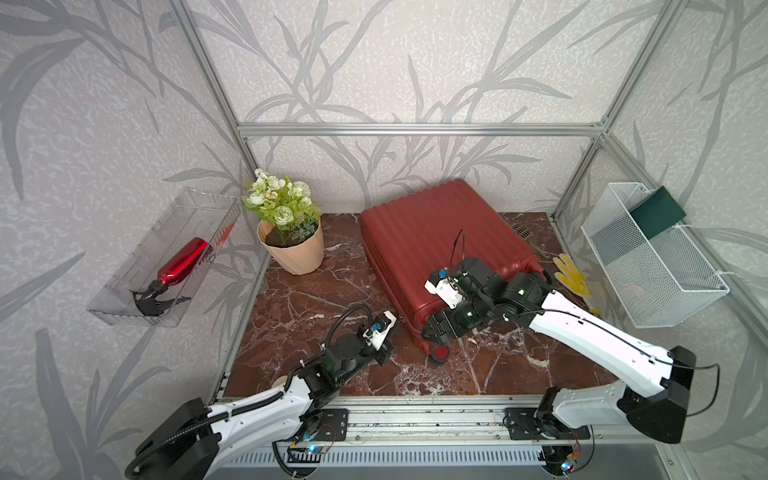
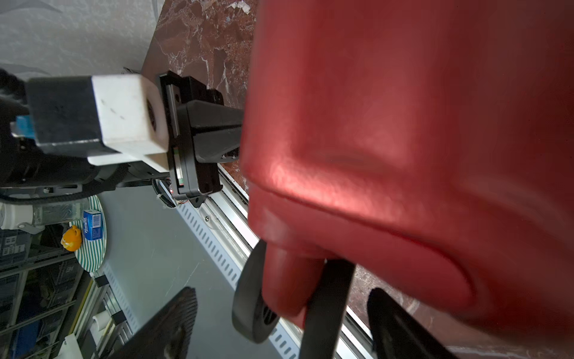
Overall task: Open the suitcase zippers
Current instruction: Unzip the zipper on the suitcase.
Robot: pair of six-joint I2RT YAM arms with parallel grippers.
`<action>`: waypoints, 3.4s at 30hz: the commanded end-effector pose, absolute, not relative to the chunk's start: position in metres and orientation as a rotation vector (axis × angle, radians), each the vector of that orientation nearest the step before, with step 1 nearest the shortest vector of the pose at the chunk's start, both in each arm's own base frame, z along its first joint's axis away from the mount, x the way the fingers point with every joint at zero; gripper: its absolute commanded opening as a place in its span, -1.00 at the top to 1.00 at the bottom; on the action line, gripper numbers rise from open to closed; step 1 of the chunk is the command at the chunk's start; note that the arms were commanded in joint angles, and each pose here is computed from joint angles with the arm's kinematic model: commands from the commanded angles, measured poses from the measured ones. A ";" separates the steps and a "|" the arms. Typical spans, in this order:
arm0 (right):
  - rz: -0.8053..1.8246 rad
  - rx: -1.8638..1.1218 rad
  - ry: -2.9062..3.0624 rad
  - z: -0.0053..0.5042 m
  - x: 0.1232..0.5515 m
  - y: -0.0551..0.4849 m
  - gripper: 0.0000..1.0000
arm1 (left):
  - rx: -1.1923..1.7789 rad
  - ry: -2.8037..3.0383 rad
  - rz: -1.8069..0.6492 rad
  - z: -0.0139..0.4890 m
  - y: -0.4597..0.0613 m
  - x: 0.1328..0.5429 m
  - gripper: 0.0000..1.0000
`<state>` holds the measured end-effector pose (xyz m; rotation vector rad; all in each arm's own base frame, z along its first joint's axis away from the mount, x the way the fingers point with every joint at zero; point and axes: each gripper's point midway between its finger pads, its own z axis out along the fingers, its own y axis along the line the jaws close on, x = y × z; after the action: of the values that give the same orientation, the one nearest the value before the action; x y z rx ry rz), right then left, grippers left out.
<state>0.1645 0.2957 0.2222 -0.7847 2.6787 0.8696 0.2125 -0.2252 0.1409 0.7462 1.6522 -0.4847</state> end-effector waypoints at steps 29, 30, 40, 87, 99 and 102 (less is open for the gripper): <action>0.875 -0.581 2.715 0.209 0.171 0.327 -0.56 | 0.707 1.724 -0.451 0.122 -0.225 0.204 1.00; 0.878 -0.577 2.718 0.208 0.171 0.327 -0.56 | 0.706 1.716 -0.466 0.123 -0.226 0.203 1.00; 0.937 -0.374 2.697 0.214 0.187 0.341 -0.54 | 0.715 1.623 -0.576 0.142 -0.225 0.182 1.00; 0.106 -0.078 2.440 0.260 0.302 0.106 -0.80 | 0.814 1.571 -0.405 0.169 -0.252 0.160 1.00; -0.065 -0.033 2.545 0.222 0.319 0.061 -0.92 | 0.804 1.563 -0.392 0.172 -0.241 0.159 1.00; 0.055 -0.038 2.621 0.205 0.301 0.073 -0.86 | 0.803 1.559 -0.380 0.173 -0.241 0.160 1.00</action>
<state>0.3375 0.0840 0.2524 -0.0011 2.4079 0.1052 0.1635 -0.2368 0.1559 0.8328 1.6097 -0.3308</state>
